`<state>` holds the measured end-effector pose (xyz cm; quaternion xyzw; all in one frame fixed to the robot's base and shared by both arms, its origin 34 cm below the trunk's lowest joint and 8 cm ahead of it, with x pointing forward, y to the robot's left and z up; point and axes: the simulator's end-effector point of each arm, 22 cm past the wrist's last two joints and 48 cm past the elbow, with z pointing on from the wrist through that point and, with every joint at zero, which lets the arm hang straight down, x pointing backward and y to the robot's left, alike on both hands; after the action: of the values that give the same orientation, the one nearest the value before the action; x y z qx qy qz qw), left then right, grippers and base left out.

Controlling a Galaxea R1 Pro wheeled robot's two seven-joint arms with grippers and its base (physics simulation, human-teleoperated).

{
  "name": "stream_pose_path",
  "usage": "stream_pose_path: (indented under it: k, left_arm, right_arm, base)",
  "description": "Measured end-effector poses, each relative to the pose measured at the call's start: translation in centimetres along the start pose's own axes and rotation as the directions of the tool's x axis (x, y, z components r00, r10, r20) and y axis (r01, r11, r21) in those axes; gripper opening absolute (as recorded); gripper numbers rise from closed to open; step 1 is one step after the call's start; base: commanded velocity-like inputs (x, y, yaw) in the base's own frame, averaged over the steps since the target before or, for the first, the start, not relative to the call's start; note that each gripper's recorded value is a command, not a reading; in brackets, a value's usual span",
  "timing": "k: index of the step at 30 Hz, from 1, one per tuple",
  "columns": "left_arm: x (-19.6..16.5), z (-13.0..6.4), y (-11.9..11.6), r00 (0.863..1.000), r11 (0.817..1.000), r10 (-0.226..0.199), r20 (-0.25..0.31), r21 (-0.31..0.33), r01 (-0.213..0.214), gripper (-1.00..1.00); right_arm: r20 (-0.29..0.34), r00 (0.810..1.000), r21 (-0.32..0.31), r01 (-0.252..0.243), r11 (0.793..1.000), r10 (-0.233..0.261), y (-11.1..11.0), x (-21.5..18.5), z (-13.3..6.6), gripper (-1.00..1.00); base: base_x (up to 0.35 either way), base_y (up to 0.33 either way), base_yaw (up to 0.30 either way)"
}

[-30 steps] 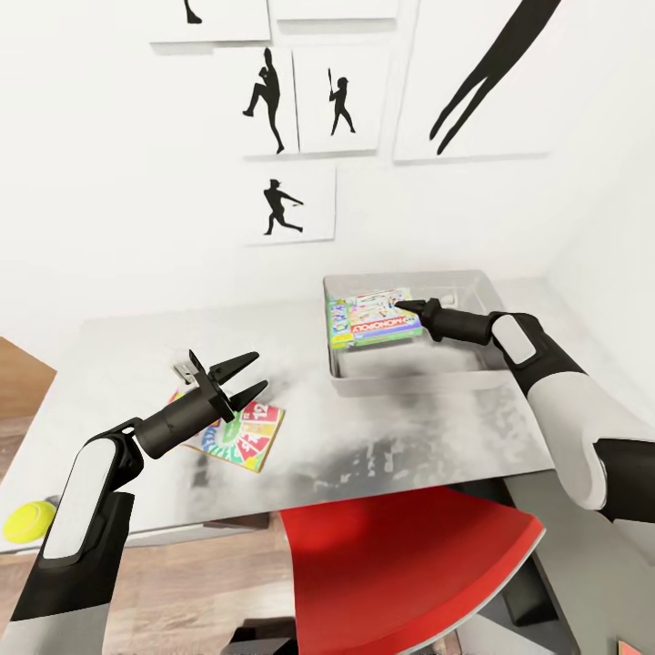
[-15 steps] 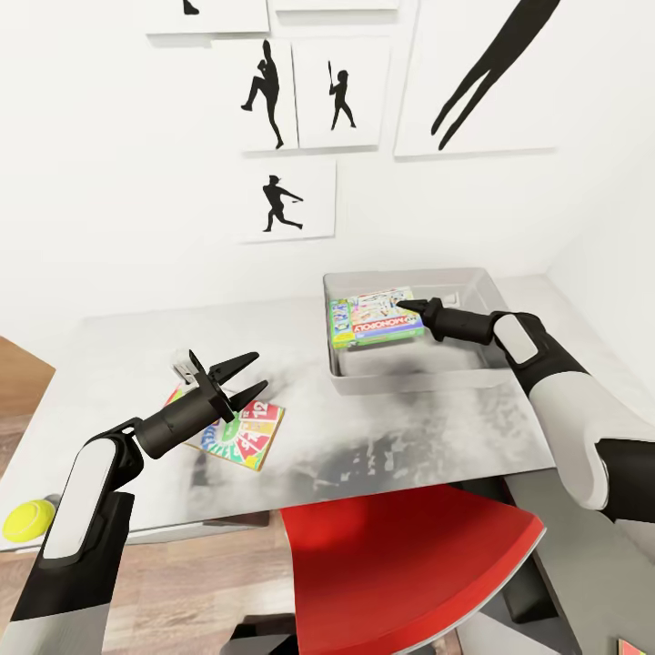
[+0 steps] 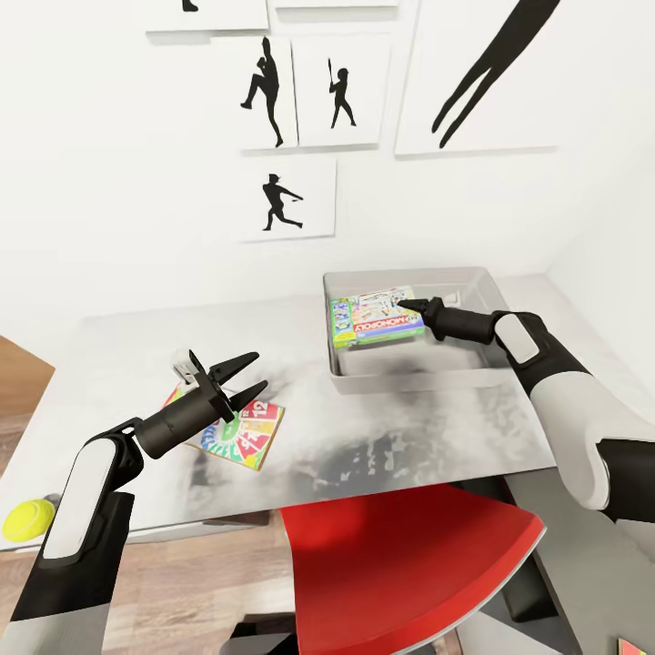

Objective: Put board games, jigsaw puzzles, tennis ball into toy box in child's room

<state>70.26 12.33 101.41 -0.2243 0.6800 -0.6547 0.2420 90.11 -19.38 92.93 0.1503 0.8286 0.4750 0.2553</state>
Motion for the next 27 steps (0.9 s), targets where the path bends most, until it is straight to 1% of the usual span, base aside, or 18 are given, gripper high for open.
stream_pose_path:
  k: [15,27]
  left_arm:
    - [0.01,0.01,0.2,1.0,1.0,-0.002,0.0,-0.003,0.002,1.0]
    - [0.02,0.03,0.76,1.0,1.0,-0.009,-0.001,-0.009,0.009,1.0]
  right_arm:
    - [0.0,1.0,0.001,-0.003,1.0,0.003,-0.21,0.03,0.05,-1.0]
    - [-0.004,1.0,0.005,-0.009,1.0,0.009,-0.84,0.29,0.32,-1.0]
  base:
    - [0.0,0.0,0.0]
    - [0.0,0.0,0.0]
